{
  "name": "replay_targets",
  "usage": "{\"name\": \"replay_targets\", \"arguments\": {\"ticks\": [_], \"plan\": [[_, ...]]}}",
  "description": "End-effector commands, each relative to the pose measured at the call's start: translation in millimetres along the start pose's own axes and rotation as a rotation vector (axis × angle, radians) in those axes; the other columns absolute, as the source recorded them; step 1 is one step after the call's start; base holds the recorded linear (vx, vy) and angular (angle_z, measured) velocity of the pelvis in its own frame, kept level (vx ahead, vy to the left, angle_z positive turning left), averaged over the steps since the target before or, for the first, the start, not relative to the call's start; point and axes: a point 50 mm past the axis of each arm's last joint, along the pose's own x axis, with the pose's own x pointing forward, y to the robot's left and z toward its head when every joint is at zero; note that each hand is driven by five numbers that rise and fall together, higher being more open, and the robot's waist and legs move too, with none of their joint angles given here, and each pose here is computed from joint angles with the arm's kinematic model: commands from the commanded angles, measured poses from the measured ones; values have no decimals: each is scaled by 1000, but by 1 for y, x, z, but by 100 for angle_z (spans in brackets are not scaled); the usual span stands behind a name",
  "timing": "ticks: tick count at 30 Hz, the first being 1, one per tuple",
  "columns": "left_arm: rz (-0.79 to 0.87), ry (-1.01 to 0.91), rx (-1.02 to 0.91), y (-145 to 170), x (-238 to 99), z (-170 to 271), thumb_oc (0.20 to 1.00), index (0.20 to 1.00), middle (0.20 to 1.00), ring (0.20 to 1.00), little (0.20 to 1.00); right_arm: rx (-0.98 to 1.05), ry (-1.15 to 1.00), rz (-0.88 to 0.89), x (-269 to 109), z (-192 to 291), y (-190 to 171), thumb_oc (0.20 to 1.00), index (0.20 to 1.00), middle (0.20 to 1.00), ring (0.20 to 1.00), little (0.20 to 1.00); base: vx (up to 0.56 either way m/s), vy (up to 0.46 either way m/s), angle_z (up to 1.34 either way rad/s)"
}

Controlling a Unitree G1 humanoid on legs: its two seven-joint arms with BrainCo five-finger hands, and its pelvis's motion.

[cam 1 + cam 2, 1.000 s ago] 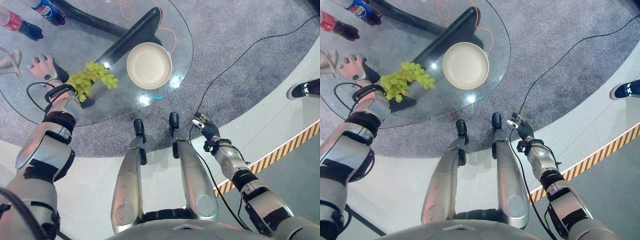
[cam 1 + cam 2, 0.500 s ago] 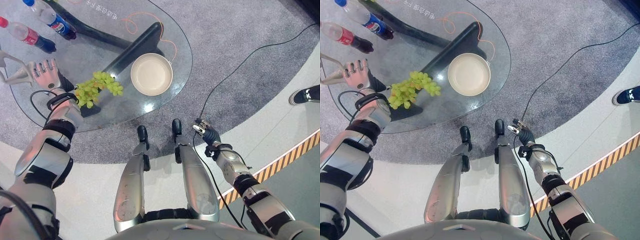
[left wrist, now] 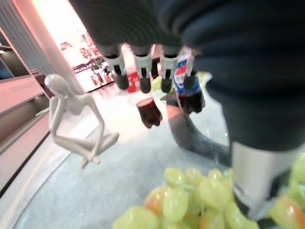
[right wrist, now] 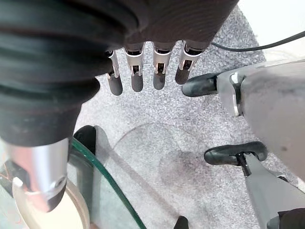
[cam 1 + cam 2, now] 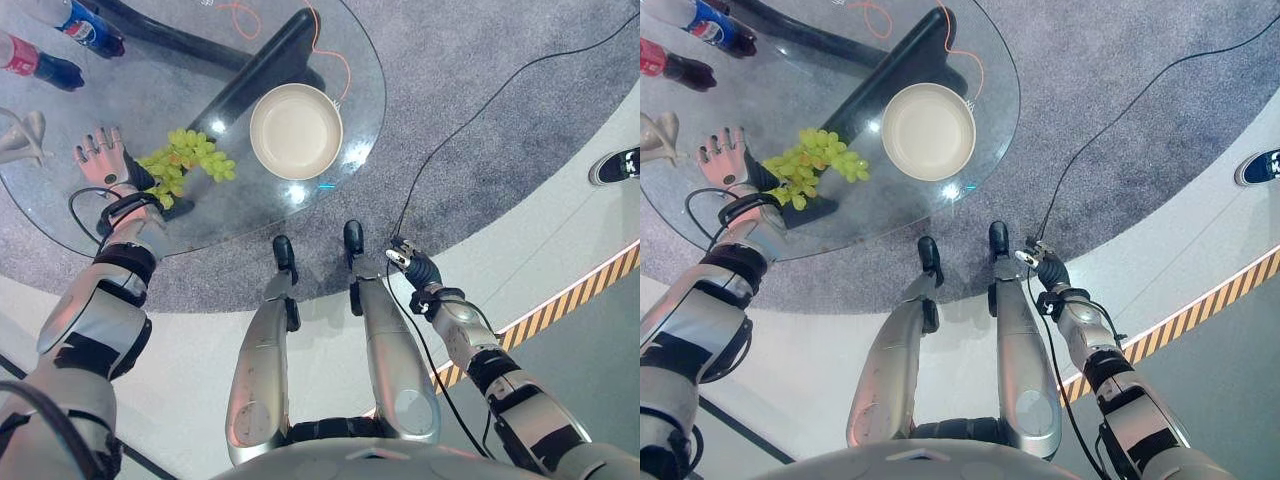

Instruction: Pick up fruits into the plate

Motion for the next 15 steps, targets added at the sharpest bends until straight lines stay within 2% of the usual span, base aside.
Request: {"name": "replay_targets", "arguments": {"ticks": [1,15], "plan": [[10,96,19,-4,-1,-20,1000,1000,1000,1000,1000,-10,-31,-12,-9,-1,-5,1000,1000,1000,1000,1000,-4,-9,-4],[18,188,34,1,4,-25,1000,1000,1000,1000,1000,5,-71,27,-9,5,3,1000,1000,1000,1000,1000,3,0,-2]]}}
